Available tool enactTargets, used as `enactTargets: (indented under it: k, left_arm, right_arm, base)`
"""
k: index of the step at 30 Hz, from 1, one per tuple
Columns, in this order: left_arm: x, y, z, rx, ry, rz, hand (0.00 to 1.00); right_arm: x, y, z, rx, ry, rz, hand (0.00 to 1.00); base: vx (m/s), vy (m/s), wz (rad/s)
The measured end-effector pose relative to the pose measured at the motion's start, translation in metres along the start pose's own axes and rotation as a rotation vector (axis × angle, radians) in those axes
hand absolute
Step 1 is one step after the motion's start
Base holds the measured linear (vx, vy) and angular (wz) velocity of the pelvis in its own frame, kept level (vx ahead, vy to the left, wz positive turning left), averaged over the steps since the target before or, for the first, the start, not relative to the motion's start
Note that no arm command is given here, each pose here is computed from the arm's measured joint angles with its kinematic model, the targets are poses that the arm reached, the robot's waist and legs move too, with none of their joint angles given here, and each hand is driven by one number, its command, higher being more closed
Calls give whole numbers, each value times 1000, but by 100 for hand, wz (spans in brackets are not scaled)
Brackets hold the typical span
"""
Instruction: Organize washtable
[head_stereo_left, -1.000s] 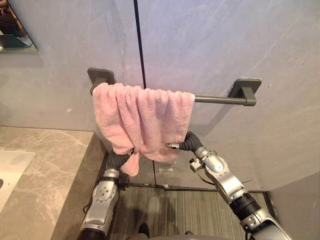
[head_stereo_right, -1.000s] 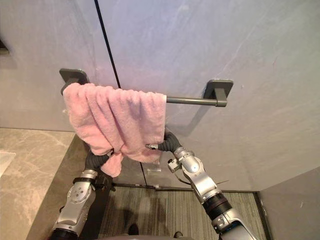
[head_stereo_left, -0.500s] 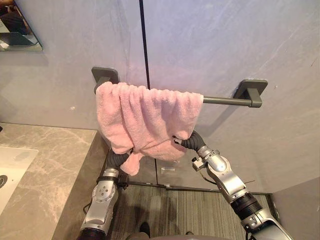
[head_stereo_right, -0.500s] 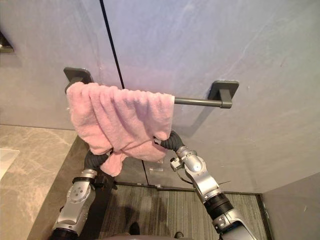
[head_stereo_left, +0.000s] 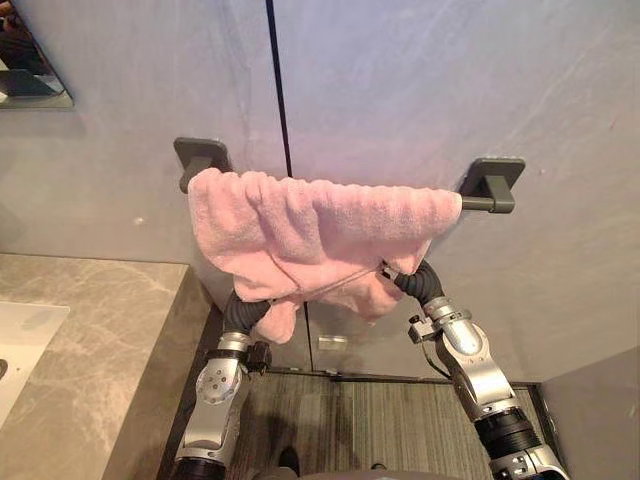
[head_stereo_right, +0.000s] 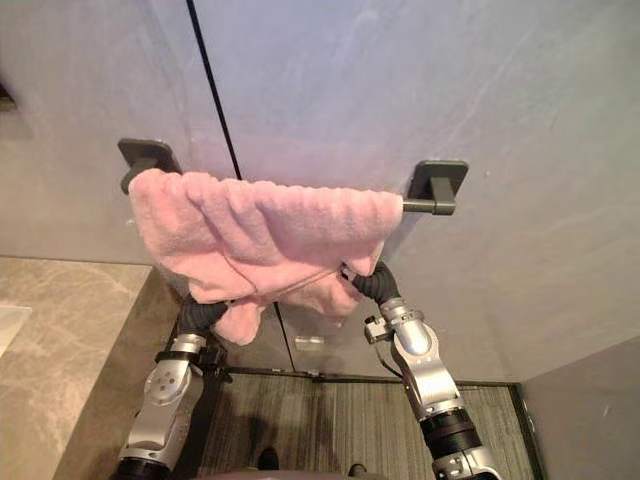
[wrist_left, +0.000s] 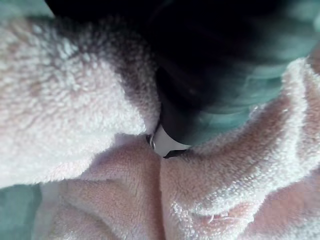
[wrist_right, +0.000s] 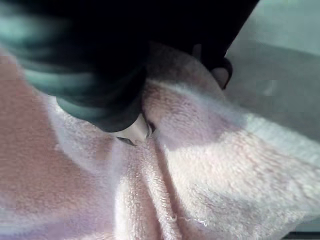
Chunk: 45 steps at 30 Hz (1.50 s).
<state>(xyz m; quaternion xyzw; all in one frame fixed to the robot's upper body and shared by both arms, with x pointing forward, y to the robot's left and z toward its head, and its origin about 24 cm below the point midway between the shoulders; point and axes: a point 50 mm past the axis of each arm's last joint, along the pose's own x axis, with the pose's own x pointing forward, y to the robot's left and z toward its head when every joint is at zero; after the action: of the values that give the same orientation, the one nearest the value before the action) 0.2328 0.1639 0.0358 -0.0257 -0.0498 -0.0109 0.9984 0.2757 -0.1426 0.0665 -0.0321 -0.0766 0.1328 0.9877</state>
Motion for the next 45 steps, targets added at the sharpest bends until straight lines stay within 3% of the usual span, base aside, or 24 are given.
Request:
enactTargets:
  k: [14,32,45]
  left_arm:
    - [1,-9,3,-37,-17,-22,100]
    - [-14,-3,-48,-36,217,7,100]
    - [-10,0,-56,-46,235,65,100]
  right_arm:
    - [-4,-5,-2,50,-3,-61,100]
    - [-14,9,-34,128,113,-83,100]
    - [-10,18,-39,85,116,-81,100]
  base:
    - [-1,0,-3]
    - [-21,-4,0]
    - [-9,-4,1]
